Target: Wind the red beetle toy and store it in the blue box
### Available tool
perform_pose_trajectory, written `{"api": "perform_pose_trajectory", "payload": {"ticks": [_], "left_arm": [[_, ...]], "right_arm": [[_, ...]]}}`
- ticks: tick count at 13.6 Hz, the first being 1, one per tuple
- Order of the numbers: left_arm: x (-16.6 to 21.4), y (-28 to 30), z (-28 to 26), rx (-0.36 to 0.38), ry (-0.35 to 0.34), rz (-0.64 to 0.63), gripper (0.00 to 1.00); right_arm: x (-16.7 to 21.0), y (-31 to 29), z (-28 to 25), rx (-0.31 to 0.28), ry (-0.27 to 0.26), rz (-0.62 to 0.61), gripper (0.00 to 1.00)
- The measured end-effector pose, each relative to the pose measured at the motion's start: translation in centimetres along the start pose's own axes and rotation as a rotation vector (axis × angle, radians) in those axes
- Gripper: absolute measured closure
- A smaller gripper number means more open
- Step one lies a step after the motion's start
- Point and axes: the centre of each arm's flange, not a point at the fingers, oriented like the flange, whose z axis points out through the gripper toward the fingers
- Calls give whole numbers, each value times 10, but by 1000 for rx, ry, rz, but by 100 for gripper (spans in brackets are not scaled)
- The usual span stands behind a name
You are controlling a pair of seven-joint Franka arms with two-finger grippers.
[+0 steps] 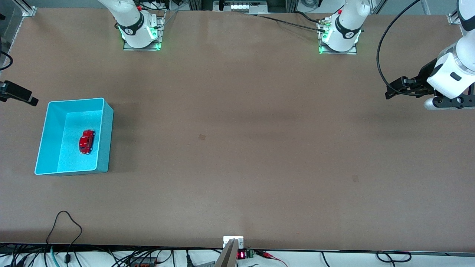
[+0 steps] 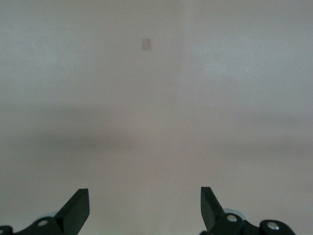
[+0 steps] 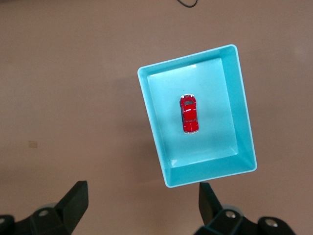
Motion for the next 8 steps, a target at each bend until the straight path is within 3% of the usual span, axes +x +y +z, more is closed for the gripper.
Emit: {"api": "perform_pose_trajectory", "payload": {"ticks": [3,8], "left_arm": [[0,0,0,0,0,0,0],[0,0,0,0,0,0,0]], "right_arm": [[-2,-9,6,-43,-8,-10,0],[-22,-5,2,-34,-1,-14,0]]}}
